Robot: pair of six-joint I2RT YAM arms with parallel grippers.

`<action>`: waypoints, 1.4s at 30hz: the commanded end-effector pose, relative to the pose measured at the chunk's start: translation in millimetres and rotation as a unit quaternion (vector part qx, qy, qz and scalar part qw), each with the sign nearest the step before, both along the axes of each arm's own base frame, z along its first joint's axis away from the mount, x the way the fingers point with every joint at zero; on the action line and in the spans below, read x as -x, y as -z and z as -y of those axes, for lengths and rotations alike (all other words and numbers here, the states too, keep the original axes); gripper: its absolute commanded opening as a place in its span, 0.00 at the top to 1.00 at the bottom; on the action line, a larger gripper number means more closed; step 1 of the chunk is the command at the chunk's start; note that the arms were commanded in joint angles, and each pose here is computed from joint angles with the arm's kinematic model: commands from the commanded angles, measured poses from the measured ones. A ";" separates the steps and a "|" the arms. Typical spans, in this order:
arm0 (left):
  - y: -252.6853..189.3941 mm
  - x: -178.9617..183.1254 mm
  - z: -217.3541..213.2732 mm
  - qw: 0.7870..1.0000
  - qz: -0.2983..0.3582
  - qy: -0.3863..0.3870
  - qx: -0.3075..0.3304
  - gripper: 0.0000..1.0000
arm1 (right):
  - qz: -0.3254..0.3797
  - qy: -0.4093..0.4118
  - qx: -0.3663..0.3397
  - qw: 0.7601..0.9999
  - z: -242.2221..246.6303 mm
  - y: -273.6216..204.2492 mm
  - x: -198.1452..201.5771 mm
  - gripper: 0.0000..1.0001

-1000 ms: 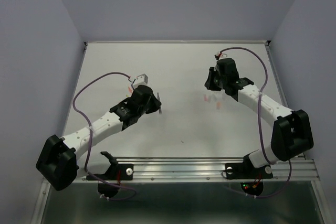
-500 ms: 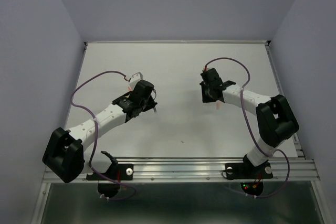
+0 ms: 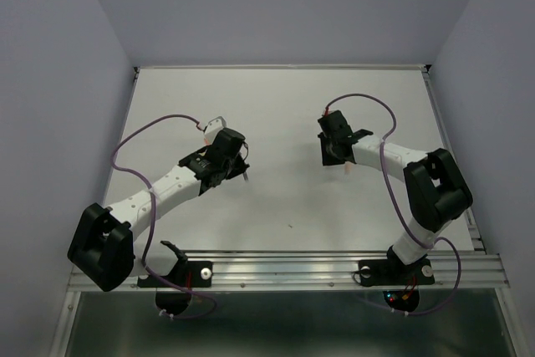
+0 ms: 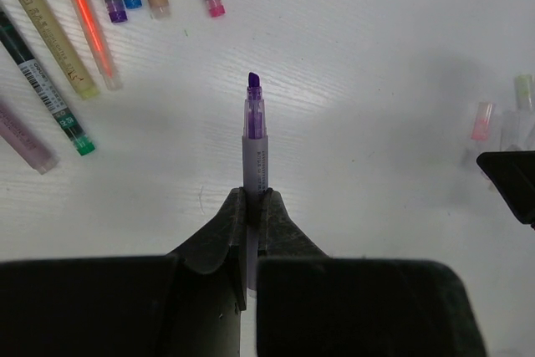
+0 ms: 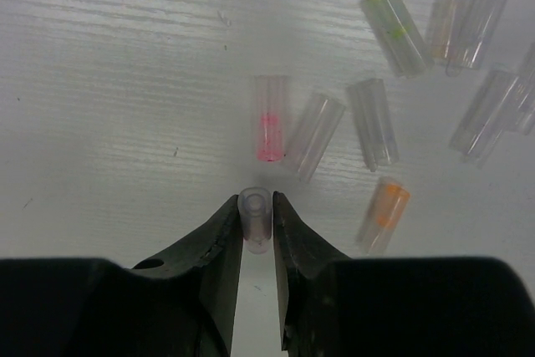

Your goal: Open the pen caps

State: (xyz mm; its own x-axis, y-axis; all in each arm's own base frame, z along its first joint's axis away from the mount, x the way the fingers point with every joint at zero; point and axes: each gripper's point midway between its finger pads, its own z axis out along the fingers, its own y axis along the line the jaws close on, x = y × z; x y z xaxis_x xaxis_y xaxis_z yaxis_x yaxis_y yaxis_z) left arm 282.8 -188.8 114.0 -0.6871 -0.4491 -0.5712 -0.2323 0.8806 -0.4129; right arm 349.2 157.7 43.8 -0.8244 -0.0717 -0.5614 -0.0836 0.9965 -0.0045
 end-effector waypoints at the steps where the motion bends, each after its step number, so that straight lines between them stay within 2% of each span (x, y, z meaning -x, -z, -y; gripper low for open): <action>1: -1.1 -2.5 -4.1 1.000 0.000 -0.010 -0.004 1.00 | 0.001 -0.001 0.006 1.000 -3.8 3.5 2.2 0.73; 3: -0.2 -2.0 -3.9 1.000 -0.003 -0.008 -0.005 1.00 | -0.002 0.000 0.004 1.000 -4.4 5.2 3.2 0.73; 6: 1.2 -0.4 -4.4 1.000 -0.006 -0.007 -0.006 1.00 | -0.003 0.001 0.005 1.000 -3.7 5.4 4.5 0.68; 7: 0.9 -0.1 -4.6 1.000 -0.006 -0.007 -0.006 1.00 | -0.002 0.000 0.003 1.000 -4.2 4.7 4.2 0.62; 14: 5.3 3.8 -11.3 1.000 -0.014 -0.019 -0.013 1.00 | 0.006 0.004 -0.002 1.000 -4.3 -1.9 3.5 0.61; 17: 7.5 4.1 -16.8 0.999 -0.017 -0.028 -0.015 1.00 | 0.027 0.008 -0.009 1.000 -5.1 -17.7 -1.5 0.57; 20: 11.0 -1.9 -22.5 0.999 -0.013 -0.027 -0.028 1.00 | 0.066 0.021 -0.017 0.997 -2.2 -45.4 -8.3 0.49; 21: 12.1 -4.4 -22.4 0.999 -0.012 -0.018 -0.034 1.00 | 0.078 0.026 -0.021 0.996 -1.1 -53.5 -9.9 0.44; 22: 11.6 -7.1 -20.2 0.999 -0.006 -0.001 -0.041 1.00 | 0.089 0.030 -0.024 0.995 -0.1 -60.4 -10.8 0.30; 24: 15.6 -14.9 -19.4 0.997 -0.001 0.025 -0.071 1.00 | 0.124 0.043 -0.041 0.990 1.6 -83.6 -13.9 0.15; 25: 18.5 -16.6 -21.9 0.997 -0.006 0.021 -0.081 1.00 | 0.136 0.049 -0.048 0.988 2.7 -91.6 -14.5 0.00; 30: 33.6 -28.3 -25.4 0.994 -0.033 0.023 -0.104 1.00 | 0.182 0.062 -0.079 0.978 4.6 -123.8 -14.0 0.00; 34: 38.3 -33.6 -26.2 0.991 -0.033 0.041 -0.121 1.00 | 0.188 0.062 -0.078 0.977 7.3 -127.1 -11.6 0.00; 35: 38.7 -36.4 -26.5 0.990 -0.028 0.055 -0.131 0.93 | 0.186 0.061 -0.077 0.978 7.5 -125.1 -10.8 0.00; 37: 39.2 -39.5 -28.0 0.988 -0.027 0.059 -0.137 0.87 | 0.184 0.059 -0.077 0.978 7.4 -123.7 -10.1 0.00; 42: 49.6 -42.8 -23.2 0.982 -0.032 0.106 -0.154 0.86 | 0.183 0.058 -0.069 0.979 8.9 -121.5 -10.3 0.00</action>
